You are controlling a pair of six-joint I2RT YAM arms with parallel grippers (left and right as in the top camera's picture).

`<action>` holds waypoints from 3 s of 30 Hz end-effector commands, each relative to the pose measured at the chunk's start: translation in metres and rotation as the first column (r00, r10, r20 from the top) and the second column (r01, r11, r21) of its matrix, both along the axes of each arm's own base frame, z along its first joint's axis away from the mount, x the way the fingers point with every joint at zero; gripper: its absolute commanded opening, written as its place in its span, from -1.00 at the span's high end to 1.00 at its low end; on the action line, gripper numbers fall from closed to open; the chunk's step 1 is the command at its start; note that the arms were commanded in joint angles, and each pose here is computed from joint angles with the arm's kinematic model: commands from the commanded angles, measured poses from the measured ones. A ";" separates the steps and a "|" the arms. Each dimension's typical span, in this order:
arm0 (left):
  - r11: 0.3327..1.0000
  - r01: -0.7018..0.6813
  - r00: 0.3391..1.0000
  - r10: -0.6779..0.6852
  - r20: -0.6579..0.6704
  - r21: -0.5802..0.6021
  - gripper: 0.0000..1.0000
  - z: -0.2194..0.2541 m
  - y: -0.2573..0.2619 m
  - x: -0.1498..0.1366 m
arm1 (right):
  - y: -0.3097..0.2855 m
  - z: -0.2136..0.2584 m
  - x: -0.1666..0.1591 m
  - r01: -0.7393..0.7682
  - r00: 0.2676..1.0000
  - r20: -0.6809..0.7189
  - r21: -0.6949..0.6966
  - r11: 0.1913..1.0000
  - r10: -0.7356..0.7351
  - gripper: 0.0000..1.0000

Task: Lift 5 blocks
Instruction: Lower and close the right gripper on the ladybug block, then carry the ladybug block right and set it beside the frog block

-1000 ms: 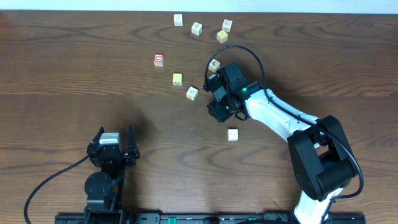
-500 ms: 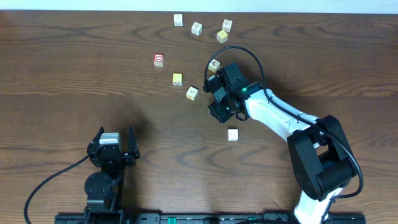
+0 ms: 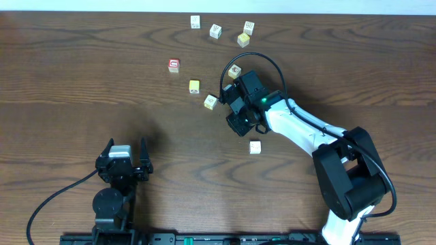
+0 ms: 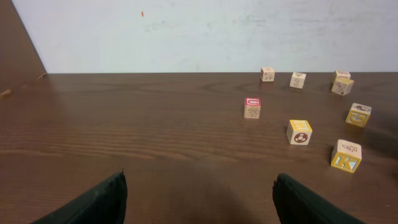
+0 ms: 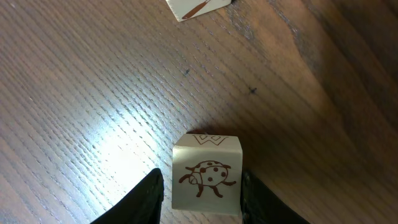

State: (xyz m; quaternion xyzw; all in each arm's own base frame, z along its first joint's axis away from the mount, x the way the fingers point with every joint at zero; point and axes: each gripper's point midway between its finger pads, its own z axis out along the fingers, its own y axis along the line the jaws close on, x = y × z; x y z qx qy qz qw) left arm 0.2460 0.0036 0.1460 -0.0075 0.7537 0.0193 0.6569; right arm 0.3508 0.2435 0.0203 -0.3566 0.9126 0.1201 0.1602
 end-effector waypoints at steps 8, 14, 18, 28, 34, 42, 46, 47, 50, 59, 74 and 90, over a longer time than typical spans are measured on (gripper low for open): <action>1.000 -0.009 0.998 0.009 -0.057 -0.004 -0.50 -0.018 0.001 -0.002 | -0.003 -0.001 0.009 0.006 0.999 0.038 -0.042 0.999 -0.005 0.32; 1.000 -0.009 0.998 0.009 -0.056 -0.004 -0.50 -0.018 0.001 -0.002 | -0.002 0.000 0.012 0.016 0.999 0.049 -0.035 0.999 -0.014 0.35; 1.000 -0.009 0.998 0.009 -0.057 -0.004 -0.51 -0.018 0.001 -0.002 | -0.001 0.001 0.014 0.024 0.998 0.053 -0.029 0.999 -0.022 0.43; 1.000 -0.009 0.998 0.009 -0.056 -0.004 -0.51 -0.018 0.001 -0.002 | 0.001 0.009 0.022 0.118 0.991 0.066 0.011 0.993 -0.119 0.62; 1.000 -0.009 0.998 0.009 -0.057 -0.004 -0.51 -0.018 0.001 -0.002 | 0.001 0.051 0.035 0.190 0.970 0.137 0.071 0.979 -0.199 0.64; 1.000 -0.009 0.998 0.009 -0.056 -0.004 -0.51 -0.018 0.001 -0.002 | -0.036 0.163 0.028 0.320 0.879 0.322 0.152 0.935 -0.353 0.68; 1.000 -0.009 0.998 0.009 -0.056 -0.004 -0.51 -0.018 0.001 -0.002 | -0.067 0.186 0.006 0.427 0.830 0.336 0.131 0.895 -0.445 0.85; 1.000 -0.009 0.998 0.009 -0.057 -0.004 -0.51 -0.018 0.001 -0.002 | -0.075 0.186 -0.001 0.448 0.826 0.329 0.112 0.887 -0.459 0.88; 1.000 -0.009 0.998 0.009 -0.056 -0.004 -0.50 -0.018 0.001 -0.002 | -0.093 0.174 -0.022 0.510 0.818 0.281 0.046 0.859 -0.501 0.97; 1.000 -0.009 0.998 0.009 -0.057 -0.004 -0.51 -0.018 0.001 -0.002 | -0.125 0.098 -0.069 0.657 0.750 0.157 -0.070 0.750 -0.643 0.97; 1.000 -0.009 0.998 0.009 -0.057 -0.004 -0.51 -0.018 0.001 -0.002 | -0.110 0.018 -0.096 0.650 0.760 0.011 0.022 0.760 -0.650 0.77; 1.000 -0.009 0.998 0.009 -0.057 -0.004 -0.51 -0.018 0.001 -0.002 | -0.094 0.026 -0.083 0.598 0.797 0.027 0.103 0.795 -0.603 0.58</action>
